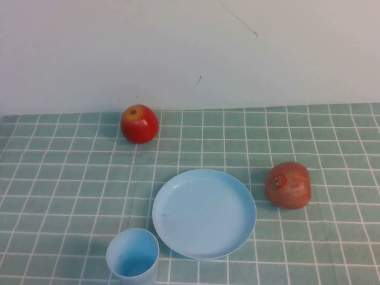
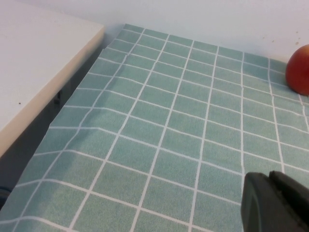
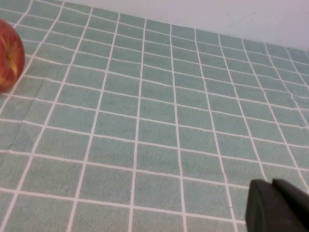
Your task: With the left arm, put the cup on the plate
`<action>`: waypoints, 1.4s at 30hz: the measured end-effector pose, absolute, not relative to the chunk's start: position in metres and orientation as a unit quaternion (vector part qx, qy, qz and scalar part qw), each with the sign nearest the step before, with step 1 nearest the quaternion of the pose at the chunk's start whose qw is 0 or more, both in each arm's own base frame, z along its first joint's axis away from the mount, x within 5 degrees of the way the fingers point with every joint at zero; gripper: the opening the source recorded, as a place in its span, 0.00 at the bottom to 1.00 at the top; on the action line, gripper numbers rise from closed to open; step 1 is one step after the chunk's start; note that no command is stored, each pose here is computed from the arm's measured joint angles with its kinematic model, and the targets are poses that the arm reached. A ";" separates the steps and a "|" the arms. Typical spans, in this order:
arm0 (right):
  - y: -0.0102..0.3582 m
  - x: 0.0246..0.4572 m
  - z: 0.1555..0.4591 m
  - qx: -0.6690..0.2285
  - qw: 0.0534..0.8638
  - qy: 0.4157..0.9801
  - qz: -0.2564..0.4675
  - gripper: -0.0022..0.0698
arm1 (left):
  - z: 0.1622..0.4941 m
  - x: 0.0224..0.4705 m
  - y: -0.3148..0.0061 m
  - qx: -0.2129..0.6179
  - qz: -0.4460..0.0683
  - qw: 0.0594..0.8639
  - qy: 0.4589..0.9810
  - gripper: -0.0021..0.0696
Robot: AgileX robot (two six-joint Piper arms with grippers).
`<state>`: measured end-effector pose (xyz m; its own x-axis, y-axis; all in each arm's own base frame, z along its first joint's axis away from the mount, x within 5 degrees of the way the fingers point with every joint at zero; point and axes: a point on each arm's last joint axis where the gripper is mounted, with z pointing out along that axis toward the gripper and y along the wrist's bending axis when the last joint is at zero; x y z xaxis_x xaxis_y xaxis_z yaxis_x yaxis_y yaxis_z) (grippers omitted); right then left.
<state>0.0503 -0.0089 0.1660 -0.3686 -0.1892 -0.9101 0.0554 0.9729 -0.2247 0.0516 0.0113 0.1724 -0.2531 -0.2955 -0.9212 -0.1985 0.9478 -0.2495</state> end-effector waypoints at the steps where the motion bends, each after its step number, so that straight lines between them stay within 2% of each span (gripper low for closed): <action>1: -0.009 0.050 0.166 -0.041 0.560 0.820 -0.109 0.03 | 0.172 0.052 0.011 -0.158 -0.043 0.590 0.790 0.03; 4: -0.009 0.050 0.166 -0.041 0.560 0.820 -0.109 0.03 | 0.175 0.053 0.009 -0.164 -0.069 0.606 0.775 0.03; 8: -0.009 0.050 0.166 -0.041 0.560 0.820 -0.109 0.03 | 0.196 0.057 0.002 -0.143 -0.128 0.687 0.701 0.03; 11: -0.009 0.050 0.166 -0.041 0.560 0.820 -0.109 0.03 | 0.218 0.054 -0.005 -0.102 -0.174 0.763 0.614 0.03; 14: -0.009 0.050 0.166 -0.041 0.560 0.820 -0.109 0.03 | 0.242 0.044 -0.012 -0.050 -0.218 0.834 0.504 0.03; 18: -0.009 0.050 0.166 -0.041 0.560 0.820 -0.109 0.03 | 0.262 0.028 -0.017 0.008 -0.237 0.893 0.382 0.03; 20: -0.009 0.050 0.166 -0.041 0.560 0.820 -0.109 0.03 | 0.268 0.020 -0.017 0.007 -0.263 0.905 0.333 0.03; 22: -0.009 0.050 0.166 -0.041 0.560 0.820 -0.109 0.03 | 0.276 0.017 -0.013 -0.022 -0.302 0.902 0.309 0.03; 24: -0.009 0.050 0.166 -0.041 0.560 0.820 -0.109 0.03 | 0.290 0.016 -0.010 -0.053 -0.329 0.888 0.316 0.03; 27: -0.009 0.050 0.166 -0.041 0.560 0.820 -0.109 0.03 | 0.328 0.008 -0.009 -0.082 -0.332 0.865 0.367 0.03; 29: -0.009 0.050 0.166 -0.041 0.560 0.820 -0.109 0.03 | 0.349 0.002 -0.007 -0.100 -0.300 0.851 0.419 0.03; 32: -0.009 0.050 0.166 -0.041 0.560 0.820 -0.109 0.03 | 0.374 -0.001 0.005 -0.177 -0.245 0.814 0.496 0.03; 34: -0.009 0.050 0.166 -0.041 0.560 0.820 -0.109 0.03 | 0.383 0.005 0.014 -0.223 -0.188 0.776 0.559 0.03; 38: -0.009 0.050 0.166 -0.041 0.560 0.820 -0.109 0.03 | 0.375 0.027 0.021 -0.190 -0.059 0.707 0.678 0.03; 42: -0.009 0.050 0.166 -0.041 0.560 0.820 -0.109 0.03 | 0.362 0.035 0.019 -0.170 -0.051 0.649 0.740 0.03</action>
<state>0.0503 -0.0089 0.1660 -0.3686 -0.1892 -0.9101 0.0554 0.9729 -0.2247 0.0348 0.0191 0.3618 -0.1006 -0.3176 -0.9429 -0.1852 0.9371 -0.2959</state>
